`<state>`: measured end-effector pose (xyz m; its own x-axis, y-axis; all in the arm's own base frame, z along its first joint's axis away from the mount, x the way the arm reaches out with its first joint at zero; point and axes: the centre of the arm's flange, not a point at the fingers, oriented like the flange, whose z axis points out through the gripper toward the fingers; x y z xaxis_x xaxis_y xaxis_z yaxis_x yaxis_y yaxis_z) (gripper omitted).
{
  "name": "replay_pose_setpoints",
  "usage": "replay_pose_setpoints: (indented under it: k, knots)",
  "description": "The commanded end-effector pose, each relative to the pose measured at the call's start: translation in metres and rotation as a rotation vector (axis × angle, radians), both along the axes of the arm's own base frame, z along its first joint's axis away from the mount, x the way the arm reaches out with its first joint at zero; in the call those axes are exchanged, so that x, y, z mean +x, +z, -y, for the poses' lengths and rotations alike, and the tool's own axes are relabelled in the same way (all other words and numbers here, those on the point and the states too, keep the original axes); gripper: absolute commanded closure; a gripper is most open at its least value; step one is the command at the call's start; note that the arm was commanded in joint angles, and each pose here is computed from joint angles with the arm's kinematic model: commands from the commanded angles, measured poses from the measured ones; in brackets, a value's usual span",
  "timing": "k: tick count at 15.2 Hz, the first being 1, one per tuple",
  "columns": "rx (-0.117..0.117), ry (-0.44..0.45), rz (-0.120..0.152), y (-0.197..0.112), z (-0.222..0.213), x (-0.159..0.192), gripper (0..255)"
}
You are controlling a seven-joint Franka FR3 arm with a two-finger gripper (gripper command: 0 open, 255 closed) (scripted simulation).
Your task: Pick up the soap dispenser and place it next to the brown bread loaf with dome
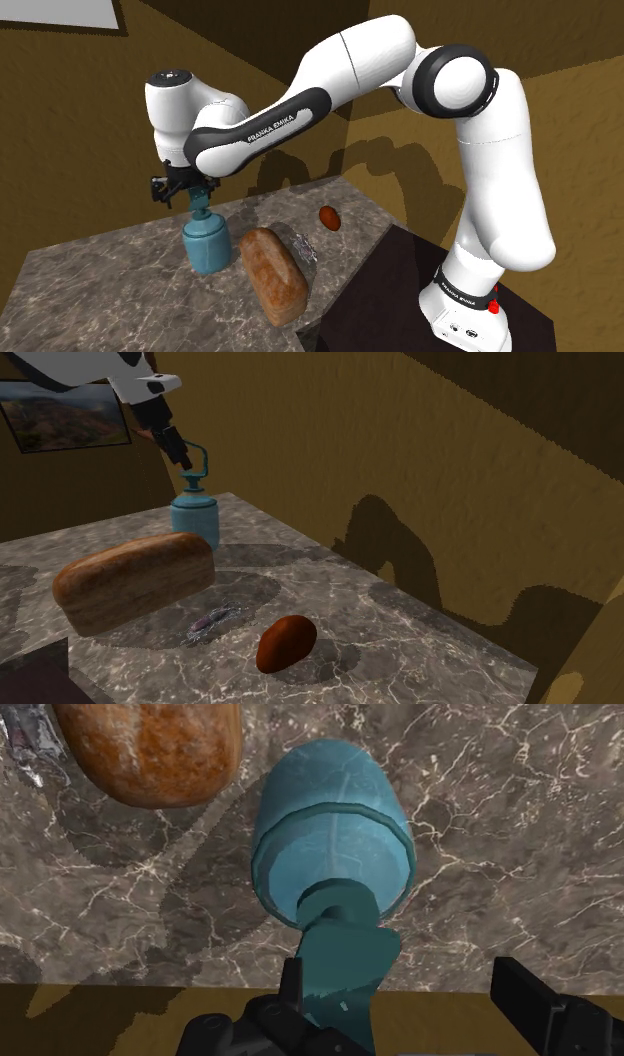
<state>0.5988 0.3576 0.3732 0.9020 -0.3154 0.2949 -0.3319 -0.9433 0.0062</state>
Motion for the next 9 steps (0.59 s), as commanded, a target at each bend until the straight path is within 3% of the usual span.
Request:
replay_pose_setpoints:
  k: [1,9]
  knots:
    - [0.0,0.0,0.0,0.0234,-0.002,-0.0081,0]
    - [0.0,0.0,0.0,0.0333,-0.0031,-0.011,0]
